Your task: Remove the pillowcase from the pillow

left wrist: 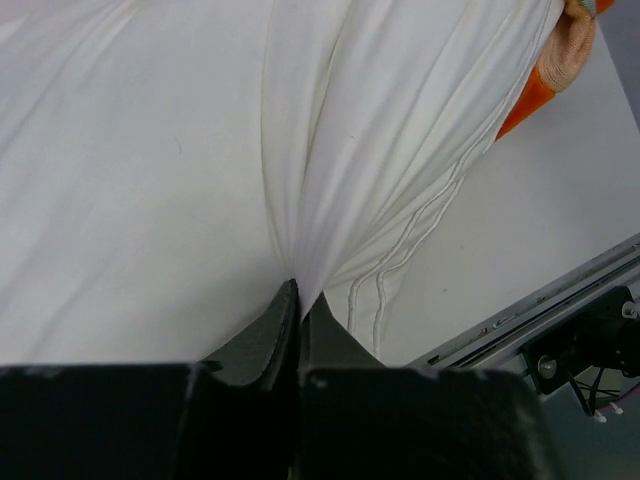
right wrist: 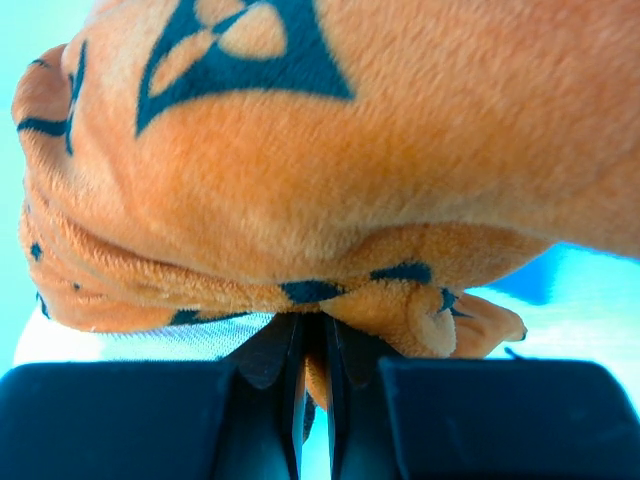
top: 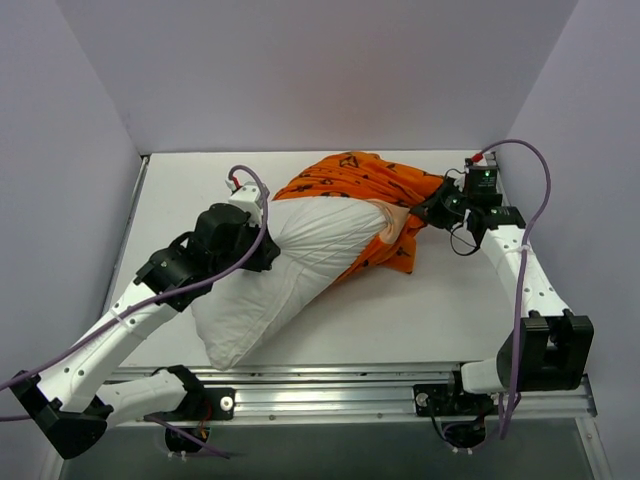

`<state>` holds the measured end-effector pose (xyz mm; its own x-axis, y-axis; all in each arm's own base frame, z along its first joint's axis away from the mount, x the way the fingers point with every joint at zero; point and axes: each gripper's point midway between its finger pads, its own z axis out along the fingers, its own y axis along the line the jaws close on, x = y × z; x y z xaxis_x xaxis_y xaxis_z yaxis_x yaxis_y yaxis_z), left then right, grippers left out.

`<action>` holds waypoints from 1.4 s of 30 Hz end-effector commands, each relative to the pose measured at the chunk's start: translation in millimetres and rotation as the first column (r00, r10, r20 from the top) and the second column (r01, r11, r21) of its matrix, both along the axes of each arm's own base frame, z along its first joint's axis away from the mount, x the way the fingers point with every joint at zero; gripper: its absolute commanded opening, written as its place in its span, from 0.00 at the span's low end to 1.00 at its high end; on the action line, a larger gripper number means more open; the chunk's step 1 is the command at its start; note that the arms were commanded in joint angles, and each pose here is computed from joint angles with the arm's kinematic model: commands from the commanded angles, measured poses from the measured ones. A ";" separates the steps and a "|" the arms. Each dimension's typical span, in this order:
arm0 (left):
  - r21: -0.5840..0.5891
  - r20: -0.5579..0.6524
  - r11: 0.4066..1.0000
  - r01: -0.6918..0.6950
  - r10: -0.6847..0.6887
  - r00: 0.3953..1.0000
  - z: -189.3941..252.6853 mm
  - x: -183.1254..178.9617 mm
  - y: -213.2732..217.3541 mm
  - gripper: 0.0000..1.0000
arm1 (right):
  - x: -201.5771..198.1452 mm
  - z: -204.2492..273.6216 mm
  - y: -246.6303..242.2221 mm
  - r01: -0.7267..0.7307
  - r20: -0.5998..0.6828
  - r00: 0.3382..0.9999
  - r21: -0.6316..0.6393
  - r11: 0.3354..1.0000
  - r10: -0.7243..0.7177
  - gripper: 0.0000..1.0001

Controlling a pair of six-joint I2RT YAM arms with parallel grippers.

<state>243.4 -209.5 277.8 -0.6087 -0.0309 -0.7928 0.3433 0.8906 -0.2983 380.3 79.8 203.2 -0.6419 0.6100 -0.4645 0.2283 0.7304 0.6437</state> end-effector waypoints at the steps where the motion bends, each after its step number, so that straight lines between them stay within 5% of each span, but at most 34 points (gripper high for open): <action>1: 0.116 -0.035 0.989 -0.088 0.093 0.995 -13.2 -17.1 53.0 0.02 | 41.9 25.6 -110.7 0.399 0.259 0.905 -0.240 0.885 -0.338 0.00; 6: 0.074 0.006 0.997 0.005 -0.005 1.000 -29.7 2.7 -7.5 0.02 | 42.1 21.4 -48.7 0.197 0.282 0.949 -0.182 0.963 -0.140 0.25; 10: 0.213 0.091 0.976 -0.035 0.015 0.996 -37.4 32.4 -32.0 0.06 | 33.8 12.8 -28.2 0.116 0.258 0.964 -0.208 0.971 -0.060 0.50; 13: 0.237 0.101 0.972 0.003 -0.028 0.994 -31.2 27.9 -48.8 0.37 | 23.8 24.6 -16.6 0.061 0.275 0.961 -0.215 0.975 0.001 0.69; 14: 0.215 0.110 0.977 0.007 -0.032 0.993 -23.8 26.0 -52.3 0.76 | 21.0 32.9 -14.6 0.057 0.284 0.959 -0.225 0.973 0.010 0.71; 16: 0.159 0.115 0.987 0.010 -0.028 0.993 -11.3 17.4 -51.2 0.98 | 11.4 46.5 -11.8 0.060 0.304 0.952 -0.264 0.963 0.024 0.77; 23: 0.008 0.026 0.974 -0.227 0.227 0.974 11.5 13.2 13.7 0.94 | -6.2 82.7 24.2 0.012 0.395 0.908 -0.359 0.933 0.141 0.79; 32: -0.071 -0.146 0.948 -0.309 0.297 0.944 -25.6 55.9 57.4 0.94 | 2.8 86.4 139.9 -0.241 0.373 0.790 -0.540 0.806 0.486 0.79; 36: -0.111 -0.167 0.946 -0.304 0.284 0.944 -35.2 64.6 55.0 0.94 | 4.5 16.7 155.8 -0.283 0.205 0.843 -0.618 0.734 0.497 0.80; 42: -0.127 -0.181 0.948 -0.291 0.266 0.947 -30.0 75.1 63.8 0.94 | -38.2 -84.3 119.1 -0.264 0.023 0.943 -0.556 0.788 0.332 0.80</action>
<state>305.4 -139.9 222.3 -0.7056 -0.3116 -0.6364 -0.0332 0.9117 -0.4096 368.8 242.4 176.2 -0.5560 -0.0092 -0.8311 -0.2833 0.9422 0.1790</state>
